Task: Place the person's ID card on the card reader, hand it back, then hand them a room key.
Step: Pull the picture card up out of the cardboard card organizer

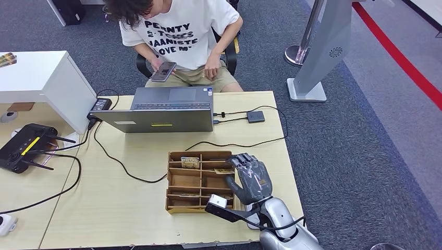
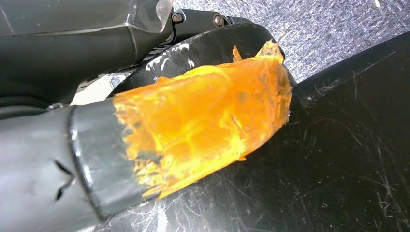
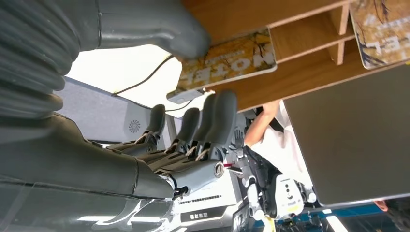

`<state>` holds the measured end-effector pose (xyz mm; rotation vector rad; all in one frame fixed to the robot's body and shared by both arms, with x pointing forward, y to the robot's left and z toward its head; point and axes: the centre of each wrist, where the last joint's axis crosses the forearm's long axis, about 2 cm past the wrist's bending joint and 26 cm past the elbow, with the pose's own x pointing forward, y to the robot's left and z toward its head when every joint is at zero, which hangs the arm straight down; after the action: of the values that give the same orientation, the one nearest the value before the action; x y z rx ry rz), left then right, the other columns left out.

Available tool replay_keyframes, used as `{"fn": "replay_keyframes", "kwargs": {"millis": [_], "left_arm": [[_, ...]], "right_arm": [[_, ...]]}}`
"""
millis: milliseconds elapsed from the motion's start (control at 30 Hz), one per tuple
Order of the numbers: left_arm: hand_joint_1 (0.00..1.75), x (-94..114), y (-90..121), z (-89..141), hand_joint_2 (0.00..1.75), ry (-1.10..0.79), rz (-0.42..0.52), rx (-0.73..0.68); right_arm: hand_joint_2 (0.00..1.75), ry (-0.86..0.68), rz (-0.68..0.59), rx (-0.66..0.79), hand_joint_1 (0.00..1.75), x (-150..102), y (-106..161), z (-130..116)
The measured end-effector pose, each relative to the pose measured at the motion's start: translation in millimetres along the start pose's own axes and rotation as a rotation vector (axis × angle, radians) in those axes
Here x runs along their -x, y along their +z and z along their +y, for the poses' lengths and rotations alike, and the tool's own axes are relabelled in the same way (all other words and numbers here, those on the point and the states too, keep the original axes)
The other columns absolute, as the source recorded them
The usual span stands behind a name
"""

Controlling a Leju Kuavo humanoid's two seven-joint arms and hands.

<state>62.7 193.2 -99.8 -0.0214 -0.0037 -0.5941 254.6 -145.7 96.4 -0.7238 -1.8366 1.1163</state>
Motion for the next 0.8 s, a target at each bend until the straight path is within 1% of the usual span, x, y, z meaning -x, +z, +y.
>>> {"fn": "replay_keyframes", "kwargs": {"millis": [33, 167, 367, 600, 800], "left_arm": [[0.0, 0.0, 0.0, 0.0, 0.0, 0.0, 0.0, 0.0], [0.0, 0.0, 0.0, 0.0, 0.0, 0.0, 0.0, 0.0], [0.0, -0.1, 0.0, 0.1, 0.0, 0.0, 0.0, 0.0], [0.0, -0.2, 0.0, 0.1, 0.0, -0.001, 0.001, 0.0], [0.0, -0.2, 0.1, -0.1, 0.0, 0.004, 0.003, 0.001]], "right_arm": [[1.75, 0.002, 0.001, -0.004, 1.34, 0.5, 0.3, 0.6], [1.75, 0.011, 0.009, -0.021, 1.48, 3.1, 1.7, 3.3], [1.75, 0.017, 0.022, -0.035, 1.64, 6.8, 2.6, 4.9], [1.75, 0.017, 0.028, -0.04, 1.74, 7.4, 2.4, 5.7], [1.75, 0.008, 0.027, -0.019, 1.75, 7.0, 1.7, 3.7]]}}
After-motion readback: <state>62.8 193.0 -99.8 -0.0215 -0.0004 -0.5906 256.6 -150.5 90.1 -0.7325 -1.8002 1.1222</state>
